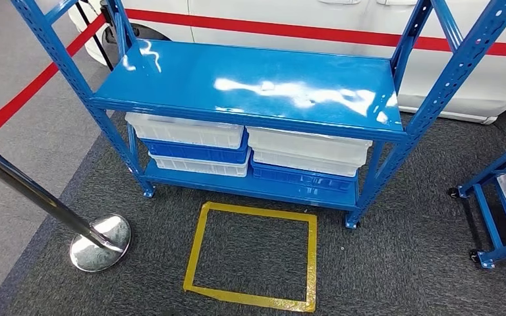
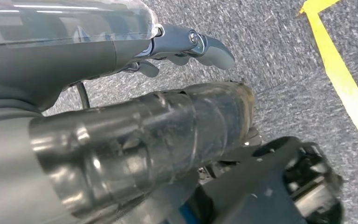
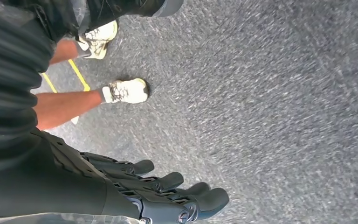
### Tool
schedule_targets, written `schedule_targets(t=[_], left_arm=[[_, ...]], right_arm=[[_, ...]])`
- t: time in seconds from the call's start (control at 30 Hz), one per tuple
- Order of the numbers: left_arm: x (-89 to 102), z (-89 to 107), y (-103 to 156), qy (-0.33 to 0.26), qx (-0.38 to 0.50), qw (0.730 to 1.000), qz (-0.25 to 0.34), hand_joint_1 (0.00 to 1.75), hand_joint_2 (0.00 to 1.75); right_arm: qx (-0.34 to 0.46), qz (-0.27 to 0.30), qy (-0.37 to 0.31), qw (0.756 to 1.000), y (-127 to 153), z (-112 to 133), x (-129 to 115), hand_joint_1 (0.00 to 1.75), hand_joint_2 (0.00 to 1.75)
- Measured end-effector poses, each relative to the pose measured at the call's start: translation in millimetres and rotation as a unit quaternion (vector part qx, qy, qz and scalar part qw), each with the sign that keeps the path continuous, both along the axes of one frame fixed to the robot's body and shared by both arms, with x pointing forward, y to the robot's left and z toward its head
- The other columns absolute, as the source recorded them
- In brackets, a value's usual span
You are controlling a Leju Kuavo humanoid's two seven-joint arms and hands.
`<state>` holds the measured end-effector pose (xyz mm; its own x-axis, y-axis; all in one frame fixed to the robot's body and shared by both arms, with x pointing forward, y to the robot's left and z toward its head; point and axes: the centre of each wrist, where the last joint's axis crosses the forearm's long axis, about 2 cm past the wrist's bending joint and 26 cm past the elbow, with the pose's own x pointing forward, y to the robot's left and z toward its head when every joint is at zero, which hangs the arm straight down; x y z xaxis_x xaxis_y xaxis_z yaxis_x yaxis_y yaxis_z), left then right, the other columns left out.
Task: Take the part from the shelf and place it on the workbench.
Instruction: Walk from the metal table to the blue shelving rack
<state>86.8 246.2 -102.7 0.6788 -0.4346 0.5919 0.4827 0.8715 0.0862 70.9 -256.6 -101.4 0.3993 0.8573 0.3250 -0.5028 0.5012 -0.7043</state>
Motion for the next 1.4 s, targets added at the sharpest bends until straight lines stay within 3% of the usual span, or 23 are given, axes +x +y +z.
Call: schedule_targets(t=[0.1, 0.13, 0.23, 1.4], left_arm=[[0.5, 0.0, 0.8, -0.001, 0.001, 1.000, 0.000, 0.00, 0.00], [1.1, 0.1, 1.1, -0.001, 0.002, 1.000, 0.000, 0.00, 0.44], [1.5, 0.2, 1.2, -0.002, 0.002, 1.000, 0.001, 0.00, 1.75], [2.1, 0.5, -0.4, 0.002, 0.011, 1.000, 0.004, 0.00, 1.75]], right_arm=[[0.000, 0.000, -0.004, 1.000, -0.2, 0.2, 0.4, 0.00, 0.44], [0.000, -0.001, -0.005, 1.000, -0.1, 0.2, 0.8, 0.00, 0.44], [0.000, -0.004, -0.004, 1.000, 0.0, 0.3, 1.3, 0.00, 1.75], [0.020, -0.046, 0.014, 0.999, -0.2, -0.3, 1.1, 0.00, 1.75]])
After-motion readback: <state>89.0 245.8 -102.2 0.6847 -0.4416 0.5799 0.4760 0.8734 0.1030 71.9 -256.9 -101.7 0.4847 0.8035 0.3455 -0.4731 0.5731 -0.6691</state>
